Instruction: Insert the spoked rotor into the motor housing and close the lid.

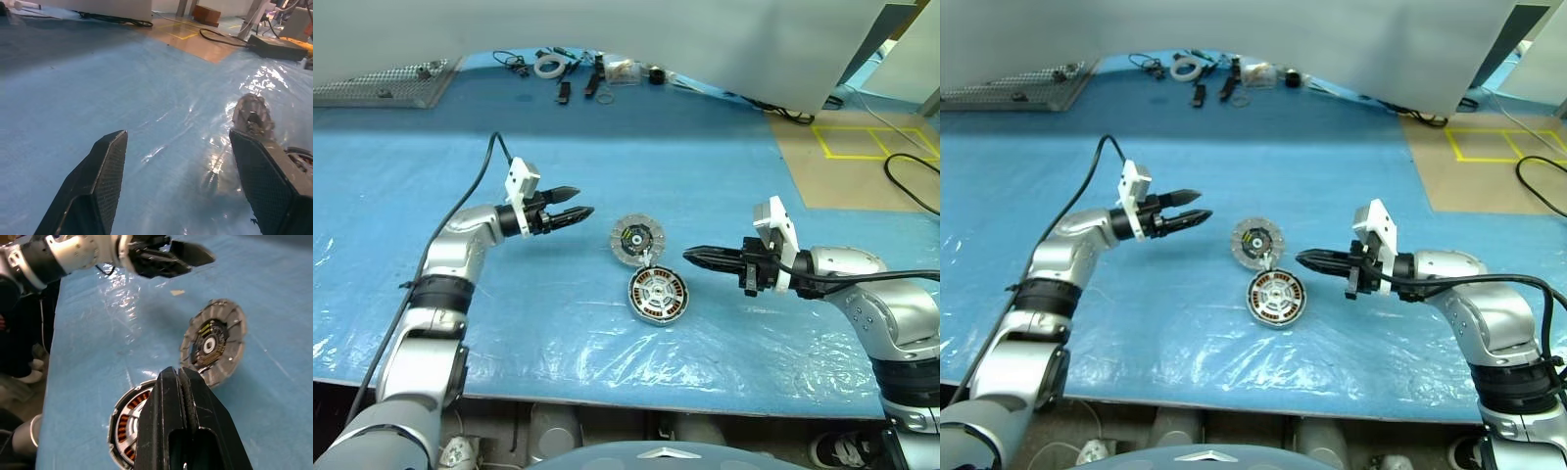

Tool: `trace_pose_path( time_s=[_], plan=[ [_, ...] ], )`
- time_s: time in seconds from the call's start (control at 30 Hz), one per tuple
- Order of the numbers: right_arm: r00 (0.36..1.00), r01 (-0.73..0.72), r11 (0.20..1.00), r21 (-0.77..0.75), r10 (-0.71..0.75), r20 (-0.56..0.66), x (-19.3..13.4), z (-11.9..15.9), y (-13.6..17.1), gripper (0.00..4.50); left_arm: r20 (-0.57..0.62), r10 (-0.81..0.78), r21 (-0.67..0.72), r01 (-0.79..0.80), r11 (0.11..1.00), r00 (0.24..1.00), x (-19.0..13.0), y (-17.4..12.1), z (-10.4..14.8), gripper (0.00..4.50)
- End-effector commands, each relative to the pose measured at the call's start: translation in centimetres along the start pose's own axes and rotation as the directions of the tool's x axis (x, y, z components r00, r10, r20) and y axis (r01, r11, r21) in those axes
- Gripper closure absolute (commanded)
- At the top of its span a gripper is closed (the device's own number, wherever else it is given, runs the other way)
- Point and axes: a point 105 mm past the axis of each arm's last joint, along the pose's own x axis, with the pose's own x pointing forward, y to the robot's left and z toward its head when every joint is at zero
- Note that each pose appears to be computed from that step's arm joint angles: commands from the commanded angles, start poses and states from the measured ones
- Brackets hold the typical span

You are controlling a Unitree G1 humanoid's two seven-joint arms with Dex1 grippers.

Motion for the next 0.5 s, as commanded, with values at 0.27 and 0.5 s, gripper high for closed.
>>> trace_pose_path(
  time_s=[0.27, 0.5],
  plan=[
    [0.993, 0.098, 0.995, -0.009, -0.097, 0.068, -1.0, 1.5, 1.2, 4.50, -0.056, -0.022, 0.009, 0.023, 1.000, 0.998, 6.0, 0.4, -1.2, 1.00],
    [0.983, 0.174, 0.985, -0.003, -0.173, 0.063, -1.6, 1.2, 0.7, 4.50, -0.050, 0.008, 0.004, -0.008, 1.000, 0.999, 7.2, 0.8, -0.4, 1.54]
  ],
)
